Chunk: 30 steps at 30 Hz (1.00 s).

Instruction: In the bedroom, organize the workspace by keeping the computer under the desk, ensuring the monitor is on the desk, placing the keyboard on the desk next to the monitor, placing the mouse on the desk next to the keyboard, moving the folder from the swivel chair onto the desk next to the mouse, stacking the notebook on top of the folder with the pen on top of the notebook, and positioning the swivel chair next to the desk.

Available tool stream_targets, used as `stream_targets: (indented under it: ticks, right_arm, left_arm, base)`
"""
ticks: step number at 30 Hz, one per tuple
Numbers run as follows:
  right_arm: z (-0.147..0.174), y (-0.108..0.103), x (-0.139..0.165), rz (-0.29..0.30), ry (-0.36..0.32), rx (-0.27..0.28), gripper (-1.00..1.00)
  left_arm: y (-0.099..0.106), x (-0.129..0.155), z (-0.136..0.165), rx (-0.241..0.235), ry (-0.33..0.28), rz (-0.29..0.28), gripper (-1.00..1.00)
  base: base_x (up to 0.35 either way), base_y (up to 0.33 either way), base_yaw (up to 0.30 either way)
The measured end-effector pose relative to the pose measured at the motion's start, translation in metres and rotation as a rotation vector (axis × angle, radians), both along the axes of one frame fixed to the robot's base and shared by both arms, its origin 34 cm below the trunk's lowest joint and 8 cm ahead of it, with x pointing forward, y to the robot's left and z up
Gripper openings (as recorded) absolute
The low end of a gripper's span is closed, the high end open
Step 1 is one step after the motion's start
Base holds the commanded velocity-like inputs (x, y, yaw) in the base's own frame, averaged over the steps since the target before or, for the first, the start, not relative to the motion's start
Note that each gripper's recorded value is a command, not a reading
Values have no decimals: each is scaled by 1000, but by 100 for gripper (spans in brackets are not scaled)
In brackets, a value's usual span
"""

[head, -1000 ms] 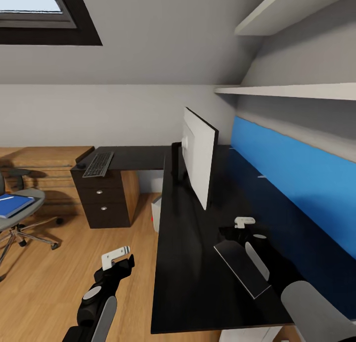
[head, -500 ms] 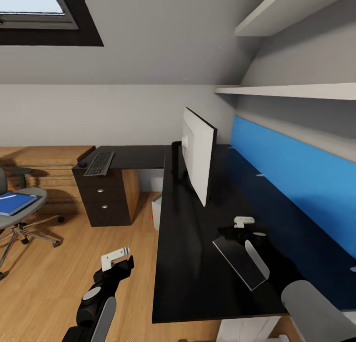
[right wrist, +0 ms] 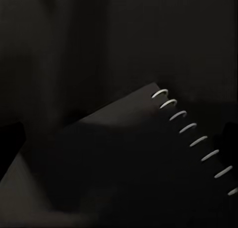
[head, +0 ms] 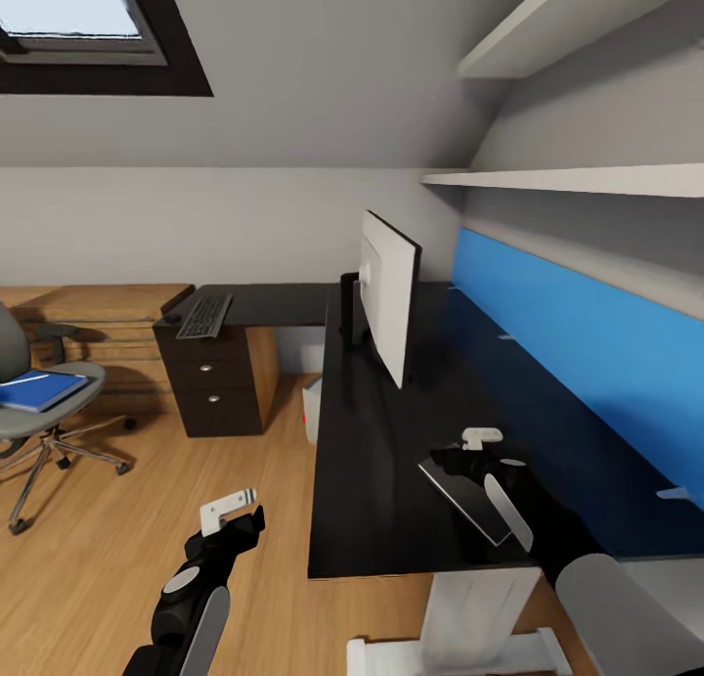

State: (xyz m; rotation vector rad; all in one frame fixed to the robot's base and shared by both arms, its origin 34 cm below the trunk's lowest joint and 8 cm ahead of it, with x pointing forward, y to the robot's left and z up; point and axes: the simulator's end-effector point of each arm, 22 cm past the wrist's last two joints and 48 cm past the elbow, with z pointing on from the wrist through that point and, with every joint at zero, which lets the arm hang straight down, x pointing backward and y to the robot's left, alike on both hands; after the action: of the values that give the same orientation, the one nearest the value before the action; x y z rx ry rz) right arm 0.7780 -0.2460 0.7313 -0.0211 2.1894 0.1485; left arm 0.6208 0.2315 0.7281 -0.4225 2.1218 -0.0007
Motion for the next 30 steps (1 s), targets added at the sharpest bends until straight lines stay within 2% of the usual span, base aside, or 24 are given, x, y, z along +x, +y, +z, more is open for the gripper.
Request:
stream_targets:
  ticks: [19, 30]
  right_arm:
    - [0, 0, 0, -2, 1, 5, 100]
    - [1, -1, -1, -4, 8, 5, 100]
  left_arm:
    - [0, 0, 0, -1, 0, 0, 100]
    - [0, 0, 4, 0, 0, 1, 100]
  base:
    - [-161, -6, 0]
    - [-32, 0, 0]
